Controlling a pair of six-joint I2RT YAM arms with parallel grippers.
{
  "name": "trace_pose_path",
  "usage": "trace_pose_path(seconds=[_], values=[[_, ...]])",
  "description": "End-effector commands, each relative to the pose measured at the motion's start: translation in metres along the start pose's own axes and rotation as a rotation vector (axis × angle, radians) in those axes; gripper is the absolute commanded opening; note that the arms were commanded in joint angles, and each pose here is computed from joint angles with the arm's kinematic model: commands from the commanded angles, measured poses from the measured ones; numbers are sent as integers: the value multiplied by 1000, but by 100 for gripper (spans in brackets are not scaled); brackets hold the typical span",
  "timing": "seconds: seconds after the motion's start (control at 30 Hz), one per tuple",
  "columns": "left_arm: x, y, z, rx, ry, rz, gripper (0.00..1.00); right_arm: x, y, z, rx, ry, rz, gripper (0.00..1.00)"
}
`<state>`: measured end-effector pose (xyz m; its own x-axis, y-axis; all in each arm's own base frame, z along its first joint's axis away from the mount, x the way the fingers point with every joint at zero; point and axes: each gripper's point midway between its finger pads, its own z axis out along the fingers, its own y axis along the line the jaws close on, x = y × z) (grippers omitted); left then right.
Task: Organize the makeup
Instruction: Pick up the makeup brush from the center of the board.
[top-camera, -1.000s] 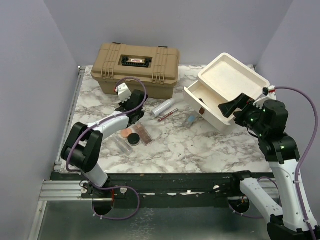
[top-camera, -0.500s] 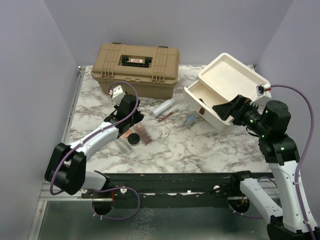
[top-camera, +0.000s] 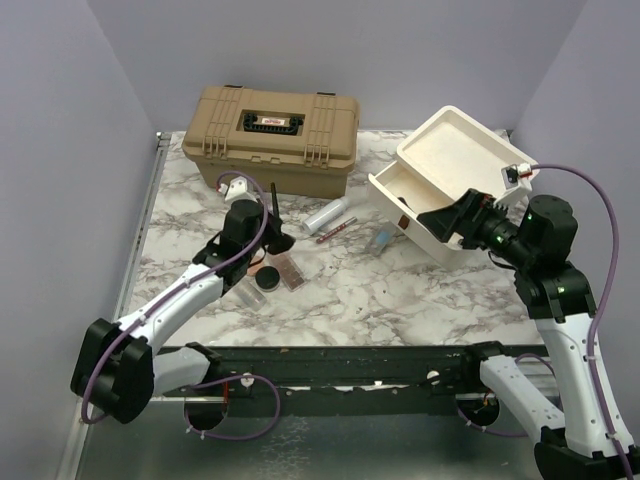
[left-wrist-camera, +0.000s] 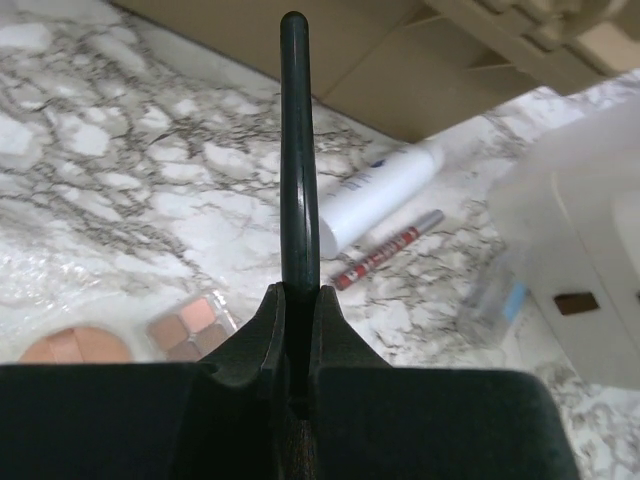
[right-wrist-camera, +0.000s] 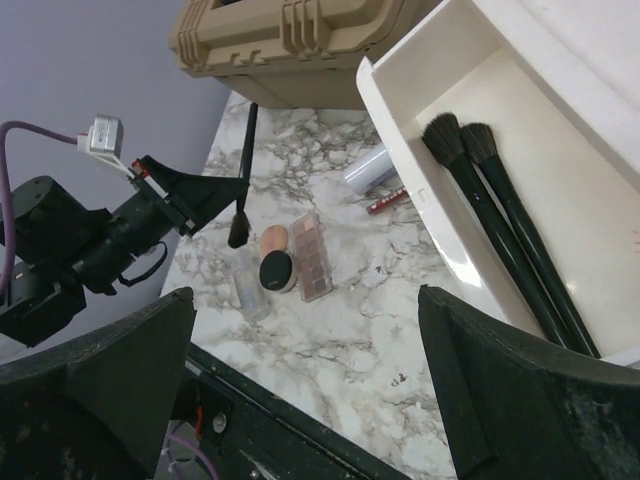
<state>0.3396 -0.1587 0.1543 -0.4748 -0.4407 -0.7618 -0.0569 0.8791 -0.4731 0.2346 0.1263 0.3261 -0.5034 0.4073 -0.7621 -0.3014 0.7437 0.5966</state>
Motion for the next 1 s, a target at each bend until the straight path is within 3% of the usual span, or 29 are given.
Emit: trace_pose_path(seconds=[0.0, 0.43, 0.63, 0.77, 0.97], values=[[-17, -40, -22, 209, -35, 49, 0, -3, 24, -2, -118, 2, 2, 100], [-3, -98, -57, 471, -9, 240, 0, 8, 41, 8, -257, 101, 15, 96], [27, -145, -76, 605, 15, 441, 0, 18, 41, 14, -282, 184, 48, 94], [41, -171, -95, 671, -49, 650, 0, 24, 39, 17, -286, 217, 58, 92], [56, -201, -124, 809, -85, 822, 0, 30, 33, 23, -276, 257, 85, 85]])
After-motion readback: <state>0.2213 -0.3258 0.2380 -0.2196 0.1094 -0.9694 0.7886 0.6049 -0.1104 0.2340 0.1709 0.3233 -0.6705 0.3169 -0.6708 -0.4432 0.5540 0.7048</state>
